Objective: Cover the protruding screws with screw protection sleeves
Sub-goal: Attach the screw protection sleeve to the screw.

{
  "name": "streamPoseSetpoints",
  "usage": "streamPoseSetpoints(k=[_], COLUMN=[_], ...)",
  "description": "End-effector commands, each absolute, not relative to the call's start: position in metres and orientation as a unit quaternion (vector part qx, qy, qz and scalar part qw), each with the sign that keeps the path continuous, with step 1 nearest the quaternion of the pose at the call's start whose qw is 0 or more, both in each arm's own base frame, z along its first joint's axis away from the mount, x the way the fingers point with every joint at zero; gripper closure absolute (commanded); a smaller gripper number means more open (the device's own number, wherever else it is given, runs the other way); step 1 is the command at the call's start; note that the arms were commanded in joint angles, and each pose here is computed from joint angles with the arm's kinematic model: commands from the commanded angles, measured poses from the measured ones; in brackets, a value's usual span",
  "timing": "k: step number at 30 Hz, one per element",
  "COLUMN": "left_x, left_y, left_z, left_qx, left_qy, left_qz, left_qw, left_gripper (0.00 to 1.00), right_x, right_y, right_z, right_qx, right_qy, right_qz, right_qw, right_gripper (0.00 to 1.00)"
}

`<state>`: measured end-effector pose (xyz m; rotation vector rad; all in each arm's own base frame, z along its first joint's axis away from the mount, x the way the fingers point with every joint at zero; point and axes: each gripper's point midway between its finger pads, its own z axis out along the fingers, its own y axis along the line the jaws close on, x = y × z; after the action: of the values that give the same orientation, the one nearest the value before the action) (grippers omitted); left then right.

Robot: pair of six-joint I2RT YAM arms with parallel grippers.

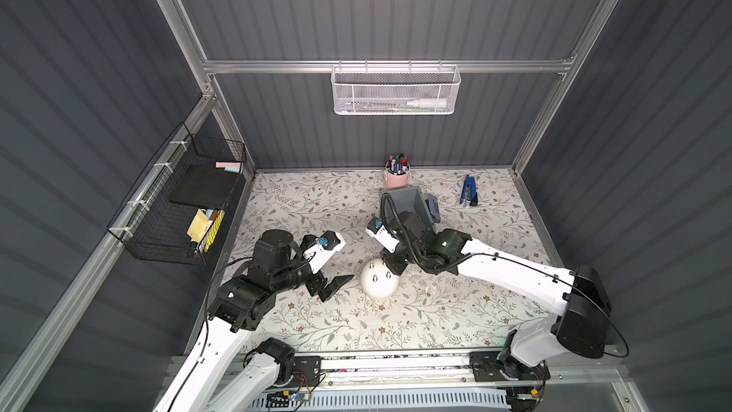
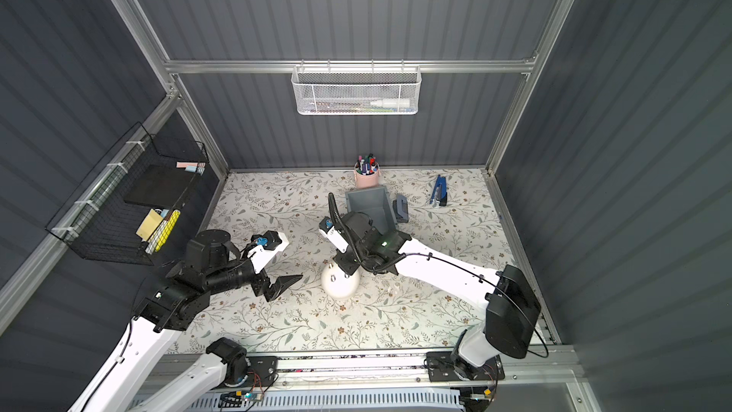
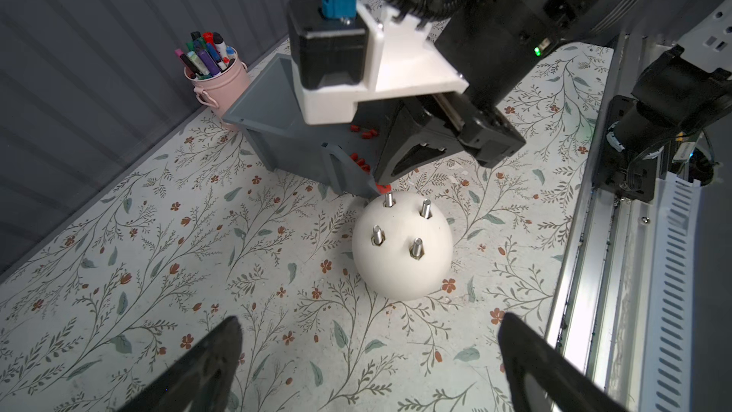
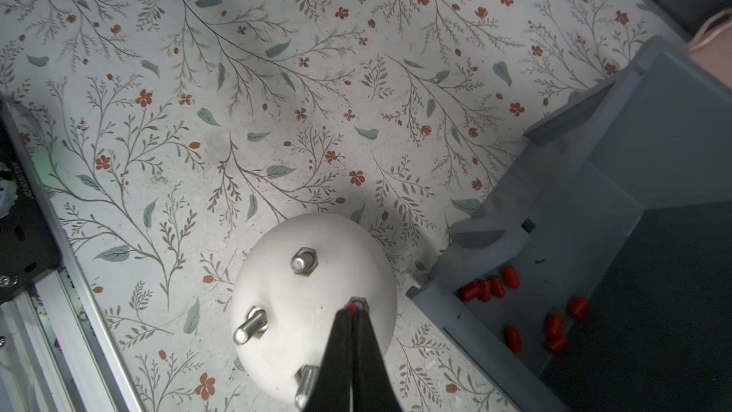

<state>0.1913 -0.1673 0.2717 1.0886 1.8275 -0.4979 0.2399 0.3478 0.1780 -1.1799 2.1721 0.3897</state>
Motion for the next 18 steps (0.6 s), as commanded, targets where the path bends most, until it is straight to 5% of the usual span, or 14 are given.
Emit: streamPoseSetpoints(k=[1,18], left_x=[0.193,0.192], left_y=[-0.165,-0.165], left_z=[0.271,0.271], left_qx=[0.436,0.437], left_qy=[0.744,0.745], left_qz=[-0.197,-0.199], left_qw=[0.467,0.462], left_gripper=[0.00,0.01], right_x=[0.250,0.241], right_y=[0.340,0.338], right_z=[0.182,0.159], right_qx=[-0.427,-0.420], right_qy=[0.833,0.846], right_qz=[0.127,0.140], right_qw=[0.329,0.296], right_gripper=[1.00,1.00])
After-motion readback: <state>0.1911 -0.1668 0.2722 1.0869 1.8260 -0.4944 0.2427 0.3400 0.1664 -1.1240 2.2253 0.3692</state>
